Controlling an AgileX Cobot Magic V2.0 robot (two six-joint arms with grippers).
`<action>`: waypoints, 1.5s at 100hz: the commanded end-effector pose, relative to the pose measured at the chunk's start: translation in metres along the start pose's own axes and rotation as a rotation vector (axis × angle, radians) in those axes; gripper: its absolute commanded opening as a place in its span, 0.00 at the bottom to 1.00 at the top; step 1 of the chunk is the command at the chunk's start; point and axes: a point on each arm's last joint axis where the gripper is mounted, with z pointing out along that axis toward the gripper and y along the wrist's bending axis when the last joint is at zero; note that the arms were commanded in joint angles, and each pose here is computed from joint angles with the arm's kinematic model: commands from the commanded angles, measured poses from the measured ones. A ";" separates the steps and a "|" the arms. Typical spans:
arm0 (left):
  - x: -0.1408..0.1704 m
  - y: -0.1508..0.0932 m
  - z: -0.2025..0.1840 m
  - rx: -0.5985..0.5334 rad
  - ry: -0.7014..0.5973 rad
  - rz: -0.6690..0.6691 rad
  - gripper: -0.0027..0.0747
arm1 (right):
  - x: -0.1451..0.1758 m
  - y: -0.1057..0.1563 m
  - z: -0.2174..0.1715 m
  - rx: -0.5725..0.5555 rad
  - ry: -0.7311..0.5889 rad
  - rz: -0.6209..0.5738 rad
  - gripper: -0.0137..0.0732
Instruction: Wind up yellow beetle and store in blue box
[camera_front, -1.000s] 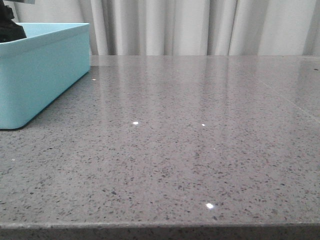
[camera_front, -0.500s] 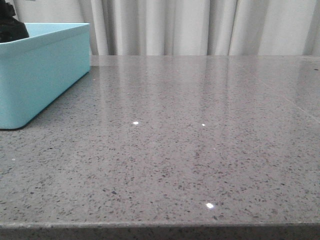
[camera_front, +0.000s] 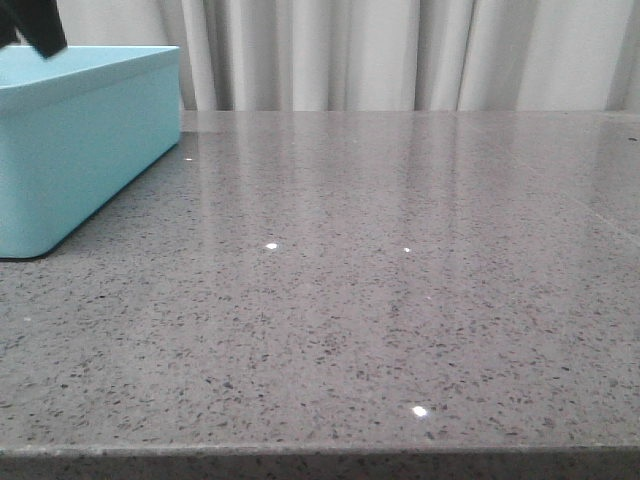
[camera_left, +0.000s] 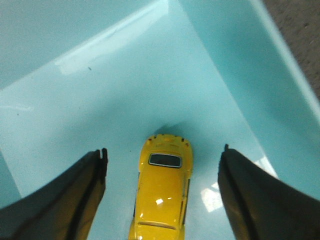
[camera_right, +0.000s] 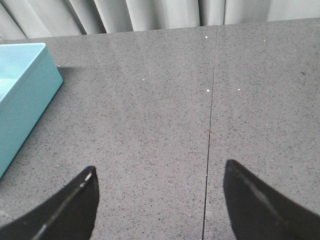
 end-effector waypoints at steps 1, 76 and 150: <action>-0.009 -0.010 -0.057 -0.016 -0.186 -0.010 0.50 | -0.013 0.002 -0.007 -0.012 -0.106 -0.061 0.77; 0.136 -0.087 -0.176 -0.084 -0.469 -0.101 0.01 | 0.039 -0.019 -0.027 -0.011 -0.202 -0.156 0.08; 0.317 -0.148 -0.148 -0.207 -0.861 -0.158 0.01 | 0.111 -0.040 -0.026 -0.070 -0.509 -0.307 0.08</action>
